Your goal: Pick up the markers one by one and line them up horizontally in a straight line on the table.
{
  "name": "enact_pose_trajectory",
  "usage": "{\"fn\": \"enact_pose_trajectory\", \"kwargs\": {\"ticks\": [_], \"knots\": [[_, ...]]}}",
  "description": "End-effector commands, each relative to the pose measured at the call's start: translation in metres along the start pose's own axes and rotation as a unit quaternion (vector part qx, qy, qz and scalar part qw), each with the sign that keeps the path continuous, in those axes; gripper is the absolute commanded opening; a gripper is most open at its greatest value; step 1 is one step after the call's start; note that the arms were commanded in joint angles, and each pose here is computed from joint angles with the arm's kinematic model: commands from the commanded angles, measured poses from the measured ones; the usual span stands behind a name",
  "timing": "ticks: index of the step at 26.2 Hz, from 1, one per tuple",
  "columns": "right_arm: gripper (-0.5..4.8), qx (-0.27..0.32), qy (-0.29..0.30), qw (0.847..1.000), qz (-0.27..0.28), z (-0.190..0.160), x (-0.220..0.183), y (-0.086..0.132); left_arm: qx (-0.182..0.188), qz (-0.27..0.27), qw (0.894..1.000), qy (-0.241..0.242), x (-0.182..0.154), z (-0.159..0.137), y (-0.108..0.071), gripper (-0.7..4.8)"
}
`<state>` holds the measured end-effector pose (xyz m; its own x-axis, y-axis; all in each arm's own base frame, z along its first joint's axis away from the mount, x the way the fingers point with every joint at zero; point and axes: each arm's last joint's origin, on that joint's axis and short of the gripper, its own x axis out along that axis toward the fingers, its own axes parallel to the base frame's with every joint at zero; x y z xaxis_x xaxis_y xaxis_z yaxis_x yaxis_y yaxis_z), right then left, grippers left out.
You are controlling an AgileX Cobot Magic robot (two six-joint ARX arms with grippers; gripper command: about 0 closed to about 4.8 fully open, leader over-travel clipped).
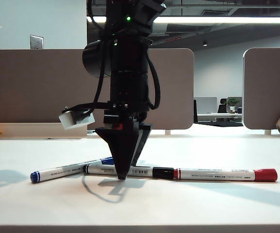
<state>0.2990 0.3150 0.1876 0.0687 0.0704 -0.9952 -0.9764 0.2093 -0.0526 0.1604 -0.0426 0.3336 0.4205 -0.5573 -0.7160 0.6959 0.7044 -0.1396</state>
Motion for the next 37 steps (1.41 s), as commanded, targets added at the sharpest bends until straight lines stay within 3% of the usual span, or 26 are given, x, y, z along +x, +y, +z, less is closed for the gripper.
{"fn": "enact_pose_trajectory", "kwargs": {"ticks": [1, 7, 9, 11, 12, 14, 16, 18, 22, 27, 32, 37], "knots": [[2.66, -0.001, -0.025, 1.000, -0.017, 0.003, -0.023, 0.000, 0.003, 0.000, 1.000, -0.008, -0.001, 0.001, 0.000, -0.04], [2.63, -0.002, -0.085, 0.995, -0.056, 0.002, -0.071, 0.003, -0.006, 0.000, 1.000, -0.008, -0.001, 0.001, 0.000, -0.04], [2.33, -0.001, -0.108, 0.992, -0.071, -0.002, -0.092, 0.005, -0.007, 0.000, 1.000, -0.008, -0.001, 0.001, 0.000, -0.04], [1.28, 0.009, -0.125, 0.988, -0.090, -0.008, -0.113, 0.006, -0.008, 0.002, 1.000, -0.007, -0.001, 0.001, 0.000, -0.03], [-0.13, 0.016, -0.150, 0.983, -0.105, -0.016, -0.138, 0.011, -0.008, 0.003, 1.000, -0.006, -0.001, 0.001, 0.000, -0.03], [-0.02, 0.030, -0.203, 0.970, -0.133, -0.037, -0.184, 0.023, -0.008, 0.018, 1.000, -0.001, 0.001, 0.002, 0.003, 0.15], [-0.02, 0.042, -0.248, 0.956, -0.154, -0.057, -0.221, 0.035, -0.007, 0.045, 0.999, 0.007, 0.006, 0.004, 0.008, 0.91], [-0.02, 0.052, -0.286, 0.942, -0.166, -0.072, -0.245, 0.045, -0.006, 0.048, 0.999, 0.008, 0.011, 0.007, 0.012, 0.90], [-0.02, 0.063, -0.386, 0.898, -0.202, -0.119, -0.304, 0.073, -0.012, 0.025, 0.999, 0.044, 0.043, 0.015, 0.028, 0.90], [-0.02, 0.064, -0.460, 0.870, -0.165, -0.156, -0.333, 0.090, 0.023, 0.008, 0.994, 0.109, 0.080, 0.016, 0.036, 0.90], [-0.02, 0.092, -0.493, 0.857, -0.122, -0.181, -0.339, 0.092, 0.048, 0.021, 0.986, 0.161, 0.114, 0.017, 0.039, 0.90], [-0.02, 0.134, -0.432, 0.885, -0.107, -0.193, -0.317, 0.089, 0.042, 0.012, 0.984, 0.173, 0.135, 0.016, 0.049, 0.89]]}}
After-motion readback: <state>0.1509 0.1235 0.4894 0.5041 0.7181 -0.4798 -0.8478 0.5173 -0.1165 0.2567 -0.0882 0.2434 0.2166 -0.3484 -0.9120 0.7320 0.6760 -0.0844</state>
